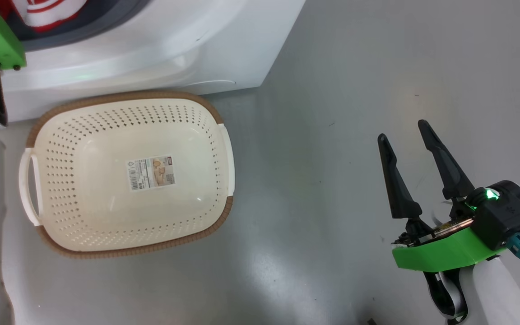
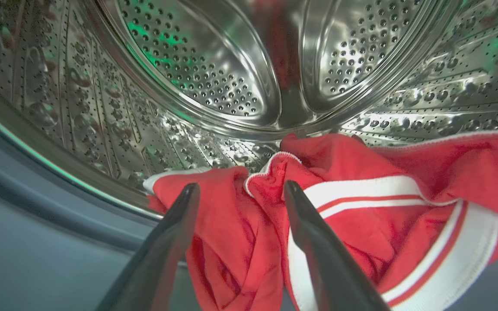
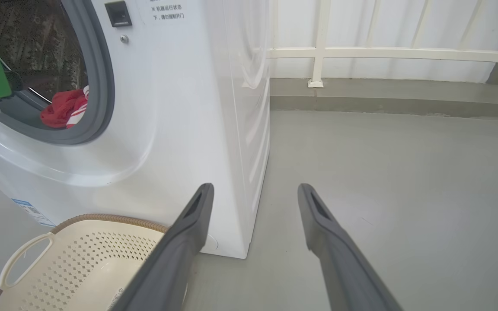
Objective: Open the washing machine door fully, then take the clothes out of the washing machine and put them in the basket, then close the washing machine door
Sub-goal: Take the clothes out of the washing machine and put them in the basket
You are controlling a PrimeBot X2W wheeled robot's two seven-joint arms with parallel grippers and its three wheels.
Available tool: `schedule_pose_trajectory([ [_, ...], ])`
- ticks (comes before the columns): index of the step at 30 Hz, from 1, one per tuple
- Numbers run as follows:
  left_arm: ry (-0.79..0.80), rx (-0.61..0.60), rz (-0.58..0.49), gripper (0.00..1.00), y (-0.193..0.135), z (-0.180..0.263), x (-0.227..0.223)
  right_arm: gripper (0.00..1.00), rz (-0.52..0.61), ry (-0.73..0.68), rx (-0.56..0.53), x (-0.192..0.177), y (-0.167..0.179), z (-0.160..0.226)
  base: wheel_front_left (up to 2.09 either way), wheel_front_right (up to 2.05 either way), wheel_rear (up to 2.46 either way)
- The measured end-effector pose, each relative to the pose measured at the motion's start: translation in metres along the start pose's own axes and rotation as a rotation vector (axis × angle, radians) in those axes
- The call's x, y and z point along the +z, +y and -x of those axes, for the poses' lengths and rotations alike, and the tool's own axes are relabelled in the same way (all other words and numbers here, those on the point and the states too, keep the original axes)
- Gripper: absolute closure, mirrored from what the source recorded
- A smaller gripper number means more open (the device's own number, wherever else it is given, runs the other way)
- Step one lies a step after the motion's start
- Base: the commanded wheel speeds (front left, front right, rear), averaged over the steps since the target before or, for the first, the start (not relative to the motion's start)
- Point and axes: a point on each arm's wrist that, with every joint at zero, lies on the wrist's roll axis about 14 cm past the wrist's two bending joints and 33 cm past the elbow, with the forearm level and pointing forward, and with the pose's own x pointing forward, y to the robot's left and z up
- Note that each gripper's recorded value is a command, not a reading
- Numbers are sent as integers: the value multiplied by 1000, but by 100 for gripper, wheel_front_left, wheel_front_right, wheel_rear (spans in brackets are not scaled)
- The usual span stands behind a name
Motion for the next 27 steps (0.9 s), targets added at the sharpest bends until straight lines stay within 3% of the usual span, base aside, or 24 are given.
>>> schedule_pose_trajectory([
  [13, 279, 36, -32, 0, 12, -2, -49, 0, 6, 21, -5, -4, -1, 7, 0, 0, 0],
  [27, 399, 0, -22, 0, 3, 2, -73, 0, 8, 27, -13, -3, -4, 12, 0, 0, 0],
])
